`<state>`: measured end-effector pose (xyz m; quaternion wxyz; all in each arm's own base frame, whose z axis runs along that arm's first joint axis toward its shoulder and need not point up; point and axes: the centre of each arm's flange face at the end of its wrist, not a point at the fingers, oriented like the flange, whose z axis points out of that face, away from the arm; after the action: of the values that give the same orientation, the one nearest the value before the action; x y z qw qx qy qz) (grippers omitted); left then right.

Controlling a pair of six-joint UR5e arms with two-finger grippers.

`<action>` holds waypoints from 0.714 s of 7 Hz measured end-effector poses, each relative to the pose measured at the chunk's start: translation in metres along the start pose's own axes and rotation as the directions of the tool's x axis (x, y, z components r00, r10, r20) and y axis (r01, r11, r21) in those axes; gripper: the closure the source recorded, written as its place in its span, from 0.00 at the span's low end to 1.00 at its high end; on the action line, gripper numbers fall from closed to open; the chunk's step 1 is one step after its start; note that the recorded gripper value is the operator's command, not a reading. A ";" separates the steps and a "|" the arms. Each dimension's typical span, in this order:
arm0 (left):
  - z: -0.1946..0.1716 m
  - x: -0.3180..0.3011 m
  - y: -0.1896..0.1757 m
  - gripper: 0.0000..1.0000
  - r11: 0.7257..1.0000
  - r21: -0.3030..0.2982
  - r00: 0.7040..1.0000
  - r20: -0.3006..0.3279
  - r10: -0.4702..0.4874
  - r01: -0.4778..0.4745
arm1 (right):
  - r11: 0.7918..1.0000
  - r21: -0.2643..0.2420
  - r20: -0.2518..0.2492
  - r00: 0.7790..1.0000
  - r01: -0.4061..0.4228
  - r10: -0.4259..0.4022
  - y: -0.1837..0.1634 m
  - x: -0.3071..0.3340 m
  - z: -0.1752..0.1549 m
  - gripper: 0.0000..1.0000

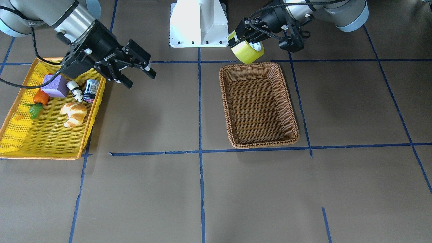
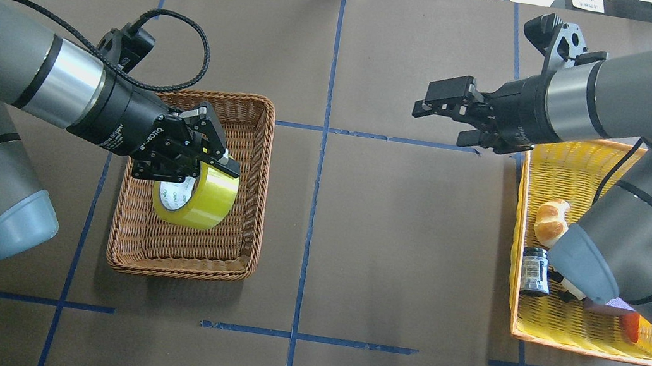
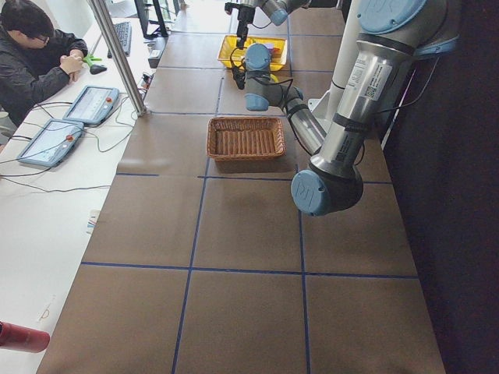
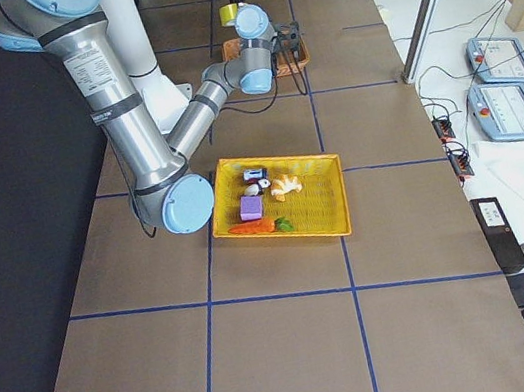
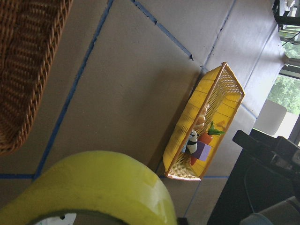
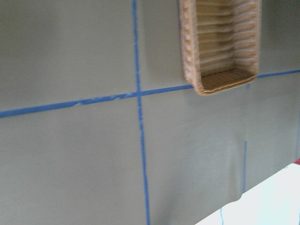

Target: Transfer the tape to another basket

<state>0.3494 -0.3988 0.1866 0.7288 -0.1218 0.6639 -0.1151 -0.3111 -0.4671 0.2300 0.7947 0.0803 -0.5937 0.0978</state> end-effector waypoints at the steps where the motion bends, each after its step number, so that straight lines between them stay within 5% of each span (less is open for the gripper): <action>1: 0.013 -0.006 -0.014 0.99 0.998 0.042 0.995 0.087 0.043 -0.047 | 0.997 -0.003 -0.124 0.989 0.075 -0.075 -0.019 0.028 -0.002 0.00; 3: 0.060 -0.024 -0.034 0.99 0.977 0.126 0.960 0.242 0.139 -0.173 | 0.977 -0.063 -0.298 0.930 0.205 -0.214 -0.050 0.090 -0.023 0.00; 5: 0.119 -0.051 -0.048 0.99 0.930 0.161 0.888 0.387 0.249 -0.330 | 0.938 -0.147 -0.389 0.854 0.313 -0.345 -0.066 0.164 -0.055 0.00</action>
<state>0.4627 -0.4241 0.2613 0.8559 0.0424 0.5127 -0.0537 -0.1979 -0.5076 0.3708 0.9085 0.1270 -0.3951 -0.0484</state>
